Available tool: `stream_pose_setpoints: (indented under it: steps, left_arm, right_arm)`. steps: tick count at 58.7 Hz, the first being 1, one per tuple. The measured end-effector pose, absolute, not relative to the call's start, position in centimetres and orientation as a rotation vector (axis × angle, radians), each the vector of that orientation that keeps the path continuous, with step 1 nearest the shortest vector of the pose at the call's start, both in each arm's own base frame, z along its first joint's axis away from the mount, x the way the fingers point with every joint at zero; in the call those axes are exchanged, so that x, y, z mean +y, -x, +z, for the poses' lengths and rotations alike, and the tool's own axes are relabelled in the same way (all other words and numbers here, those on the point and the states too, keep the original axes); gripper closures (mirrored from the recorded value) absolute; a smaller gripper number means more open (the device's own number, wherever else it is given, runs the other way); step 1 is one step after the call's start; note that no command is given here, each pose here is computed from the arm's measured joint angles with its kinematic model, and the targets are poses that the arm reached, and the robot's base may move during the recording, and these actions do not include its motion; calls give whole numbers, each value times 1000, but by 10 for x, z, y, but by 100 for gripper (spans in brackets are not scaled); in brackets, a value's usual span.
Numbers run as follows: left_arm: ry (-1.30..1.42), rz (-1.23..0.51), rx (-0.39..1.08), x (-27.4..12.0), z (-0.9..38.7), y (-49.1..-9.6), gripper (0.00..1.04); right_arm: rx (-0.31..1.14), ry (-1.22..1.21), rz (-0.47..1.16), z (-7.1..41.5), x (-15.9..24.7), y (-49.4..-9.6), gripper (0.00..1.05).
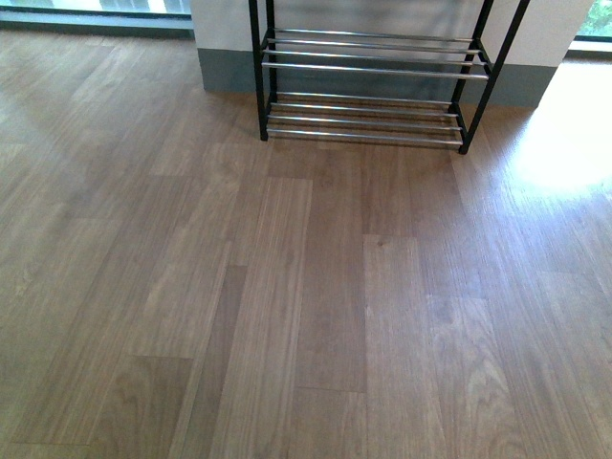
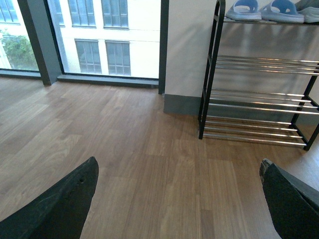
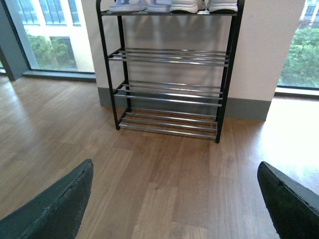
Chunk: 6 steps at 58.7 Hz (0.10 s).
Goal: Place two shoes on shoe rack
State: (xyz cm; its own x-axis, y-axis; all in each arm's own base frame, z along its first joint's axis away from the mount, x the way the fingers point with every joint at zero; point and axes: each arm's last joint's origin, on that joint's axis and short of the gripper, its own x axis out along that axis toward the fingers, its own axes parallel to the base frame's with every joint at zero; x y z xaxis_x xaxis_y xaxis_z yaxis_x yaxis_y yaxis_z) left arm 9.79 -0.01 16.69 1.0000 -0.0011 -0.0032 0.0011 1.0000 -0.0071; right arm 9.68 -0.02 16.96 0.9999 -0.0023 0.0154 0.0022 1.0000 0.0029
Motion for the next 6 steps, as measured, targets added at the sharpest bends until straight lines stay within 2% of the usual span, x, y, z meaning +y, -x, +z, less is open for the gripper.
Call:
stream_pose_setpoints:
  steps: [6]
  left_arm:
    - [7, -1, 3, 0, 167, -98, 9]
  right_arm:
    - [-15, -3, -2, 170, 0, -97, 9]
